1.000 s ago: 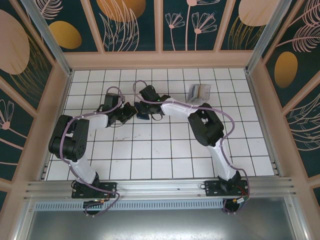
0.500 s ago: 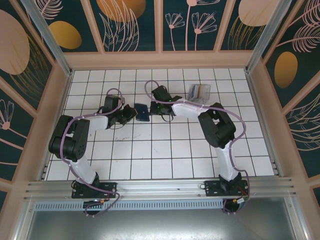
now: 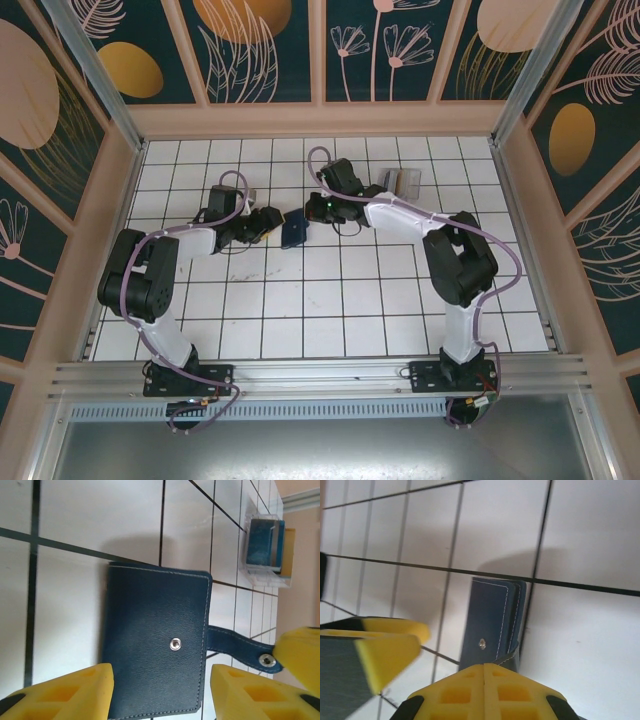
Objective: Put the credit cards into the card holder
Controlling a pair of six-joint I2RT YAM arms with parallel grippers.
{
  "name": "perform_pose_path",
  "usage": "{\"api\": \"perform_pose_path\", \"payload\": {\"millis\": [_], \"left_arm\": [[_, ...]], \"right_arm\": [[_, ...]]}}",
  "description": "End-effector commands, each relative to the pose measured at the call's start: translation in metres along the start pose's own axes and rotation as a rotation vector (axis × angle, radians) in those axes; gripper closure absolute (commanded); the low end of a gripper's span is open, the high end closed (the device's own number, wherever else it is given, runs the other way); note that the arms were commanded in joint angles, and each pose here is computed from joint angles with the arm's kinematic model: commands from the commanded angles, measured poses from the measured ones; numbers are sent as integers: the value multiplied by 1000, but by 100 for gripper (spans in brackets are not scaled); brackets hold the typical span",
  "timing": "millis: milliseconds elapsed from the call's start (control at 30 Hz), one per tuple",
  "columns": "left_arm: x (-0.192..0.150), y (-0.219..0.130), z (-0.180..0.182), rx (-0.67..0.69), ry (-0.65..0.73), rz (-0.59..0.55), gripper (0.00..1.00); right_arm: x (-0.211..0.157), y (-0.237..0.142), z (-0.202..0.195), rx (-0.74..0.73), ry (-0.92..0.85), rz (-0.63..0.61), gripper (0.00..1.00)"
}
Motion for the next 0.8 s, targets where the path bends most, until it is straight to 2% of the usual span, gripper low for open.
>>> {"api": "perform_pose_path", "payload": {"millis": [0,400,500,600,767], "left_arm": [[3,0,-6,-40,38,16,45],[2,-5,-10,-45,53,33,38],[4,-8,-14,-54,66,16,37],[7,-5,-16,-66,63,48,37],[2,2,-4,-4,51,72,44]], "right_arm": [[3,-13,20,91,8,19,100],[3,-22,39,272,13,37,100],[8,-24,43,263,-6,17,100],[9,-22,39,237,-26,12,100],[6,-14,28,217,-9,39,100]]}}
Point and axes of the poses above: each hand's point on the last joint's axis, 136 mm out from that joint toward the fingers, its own y axis out along the fingers, its own z axis along the line the jaws close on, x = y × z, the point moved 9 cm from there along -y, back along the fingers, and after that the axes turned 11 degrees about y, right-handed, at the moved point
